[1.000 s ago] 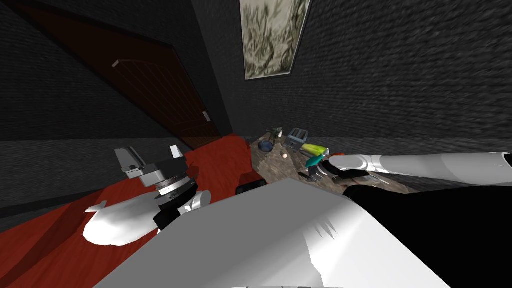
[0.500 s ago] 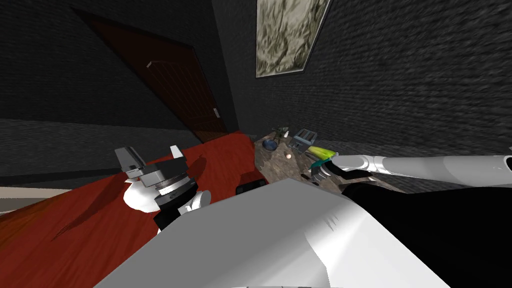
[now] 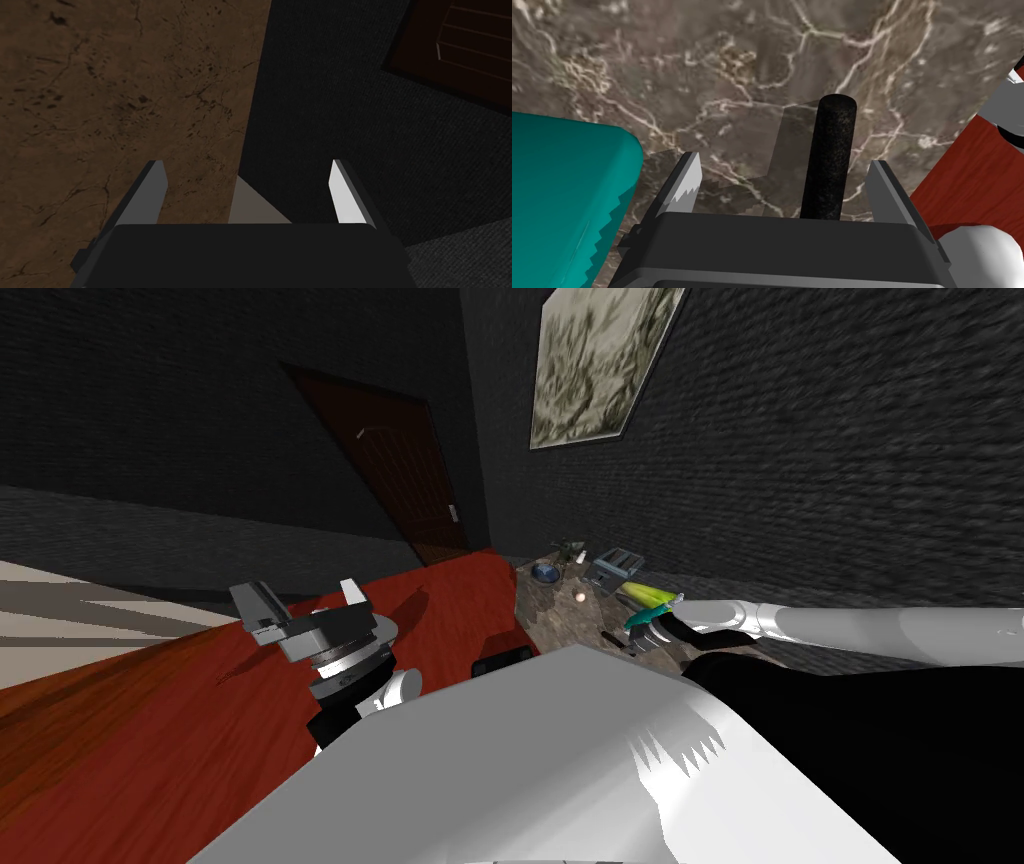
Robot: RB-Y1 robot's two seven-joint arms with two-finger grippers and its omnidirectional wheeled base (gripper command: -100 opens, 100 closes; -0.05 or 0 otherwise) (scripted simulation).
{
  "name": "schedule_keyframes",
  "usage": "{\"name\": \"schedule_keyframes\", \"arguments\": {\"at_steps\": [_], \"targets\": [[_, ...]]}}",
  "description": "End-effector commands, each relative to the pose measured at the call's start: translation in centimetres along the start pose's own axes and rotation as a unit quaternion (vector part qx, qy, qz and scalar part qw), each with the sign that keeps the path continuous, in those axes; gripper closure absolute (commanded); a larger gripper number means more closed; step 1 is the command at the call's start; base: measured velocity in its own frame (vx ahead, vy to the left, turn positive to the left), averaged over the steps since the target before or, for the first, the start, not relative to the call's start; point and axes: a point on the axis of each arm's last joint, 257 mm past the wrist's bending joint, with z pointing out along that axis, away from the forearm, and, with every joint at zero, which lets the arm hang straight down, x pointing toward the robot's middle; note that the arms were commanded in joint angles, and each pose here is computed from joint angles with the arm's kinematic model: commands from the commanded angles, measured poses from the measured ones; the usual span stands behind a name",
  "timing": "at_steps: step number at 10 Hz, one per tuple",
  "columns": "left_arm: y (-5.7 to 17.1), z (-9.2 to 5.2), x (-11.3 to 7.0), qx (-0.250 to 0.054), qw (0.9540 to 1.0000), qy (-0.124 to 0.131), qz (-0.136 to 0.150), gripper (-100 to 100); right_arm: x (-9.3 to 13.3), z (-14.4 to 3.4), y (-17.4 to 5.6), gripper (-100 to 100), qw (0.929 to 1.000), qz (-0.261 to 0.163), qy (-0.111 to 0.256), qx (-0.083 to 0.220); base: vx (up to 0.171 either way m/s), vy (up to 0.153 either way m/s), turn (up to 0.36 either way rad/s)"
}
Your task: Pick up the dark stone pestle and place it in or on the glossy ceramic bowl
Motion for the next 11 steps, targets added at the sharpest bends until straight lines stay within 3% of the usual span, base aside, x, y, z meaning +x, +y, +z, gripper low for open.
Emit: {"name": "schedule_keyframes", "arguments": {"at_steps": [1, 3, 5, 11], "targets": [[0.0, 0.0, 0.0, 0.0, 1.0, 0.0, 0.0, 0, 0.8, 0.1, -0.6, -100, 0.9995, 0.032, -0.005, 0.0, -0.128, 0.021, 0.376], [0.0, 0.0, 0.0, 0.0, 1.0, 0.0, 0.0, 0, 1.7, 0.1, -1.0, -100, 0.9991, 0.043, 0.001, 0.004, -0.108, 0.004, 0.226], [0.0, 0.0, 0.0, 0.0, 1.0, 0.0, 0.0, 0, 3.1, 0.2, -1.8, -100, 0.9965, 0.083, -0.001, 0.008, -0.16, 0.011, 0.345], [0.0, 0.0, 0.0, 0.0, 1.0, 0.0, 0.0, 0, 6.8, 0.7, -3.7, -100, 0.9809, 0.193, -0.011, 0.017, -0.181, 0.048, 0.391]]}}
